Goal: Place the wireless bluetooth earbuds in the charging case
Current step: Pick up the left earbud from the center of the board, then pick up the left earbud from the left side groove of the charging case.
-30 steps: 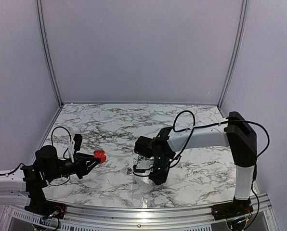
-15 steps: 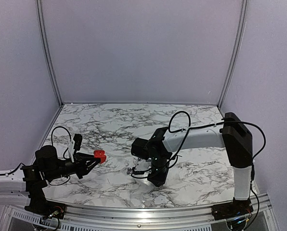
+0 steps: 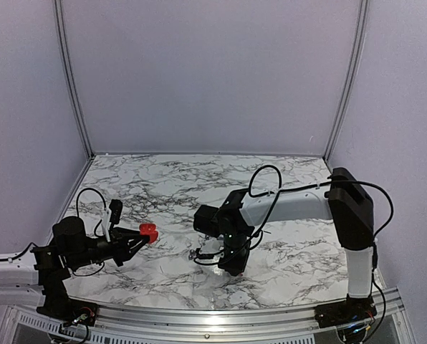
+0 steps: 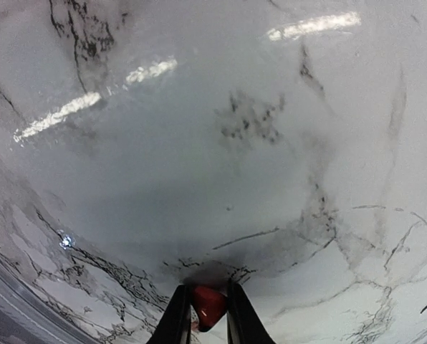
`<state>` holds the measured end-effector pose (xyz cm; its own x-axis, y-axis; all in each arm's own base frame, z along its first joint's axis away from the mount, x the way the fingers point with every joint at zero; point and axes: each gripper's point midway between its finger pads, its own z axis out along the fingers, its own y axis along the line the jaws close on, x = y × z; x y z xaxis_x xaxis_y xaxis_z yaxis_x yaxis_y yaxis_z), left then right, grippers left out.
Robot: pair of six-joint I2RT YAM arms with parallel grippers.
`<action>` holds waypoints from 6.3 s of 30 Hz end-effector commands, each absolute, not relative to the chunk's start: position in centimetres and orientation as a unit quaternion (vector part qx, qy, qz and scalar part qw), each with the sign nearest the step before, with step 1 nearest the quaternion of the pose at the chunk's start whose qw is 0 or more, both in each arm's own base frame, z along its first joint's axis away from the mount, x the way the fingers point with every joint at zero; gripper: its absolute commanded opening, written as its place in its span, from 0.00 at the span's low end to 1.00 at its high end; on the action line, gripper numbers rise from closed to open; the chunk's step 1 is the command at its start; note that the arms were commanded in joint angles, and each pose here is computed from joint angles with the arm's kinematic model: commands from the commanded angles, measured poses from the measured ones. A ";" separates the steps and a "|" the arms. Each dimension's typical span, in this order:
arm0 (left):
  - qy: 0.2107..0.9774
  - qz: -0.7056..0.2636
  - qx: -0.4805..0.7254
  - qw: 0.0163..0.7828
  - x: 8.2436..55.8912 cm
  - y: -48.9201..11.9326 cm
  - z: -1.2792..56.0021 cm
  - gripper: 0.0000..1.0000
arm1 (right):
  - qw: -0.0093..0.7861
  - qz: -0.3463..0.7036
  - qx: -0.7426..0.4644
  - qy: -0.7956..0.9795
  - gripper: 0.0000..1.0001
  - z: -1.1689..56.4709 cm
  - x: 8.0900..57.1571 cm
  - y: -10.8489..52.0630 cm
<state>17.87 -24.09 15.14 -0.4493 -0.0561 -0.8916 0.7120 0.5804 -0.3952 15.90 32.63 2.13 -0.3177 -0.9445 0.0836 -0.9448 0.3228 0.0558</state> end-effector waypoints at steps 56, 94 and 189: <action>0.553 -0.493 0.321 0.589 15.6 -29.3 27.2 0.00 | -0.473 -0.405 0.480 -0.618 0.10 31.8 15.2 50.0; 0.543 -0.487 0.328 0.600 14.9 -29.1 27.4 0.00 | -0.509 -0.375 0.455 -0.627 0.09 33.1 16.4 49.5; 0.554 -0.475 0.296 0.616 15.8 -28.1 27.4 0.00 | -0.462 -0.351 0.486 -0.653 0.33 29.1 16.2 50.3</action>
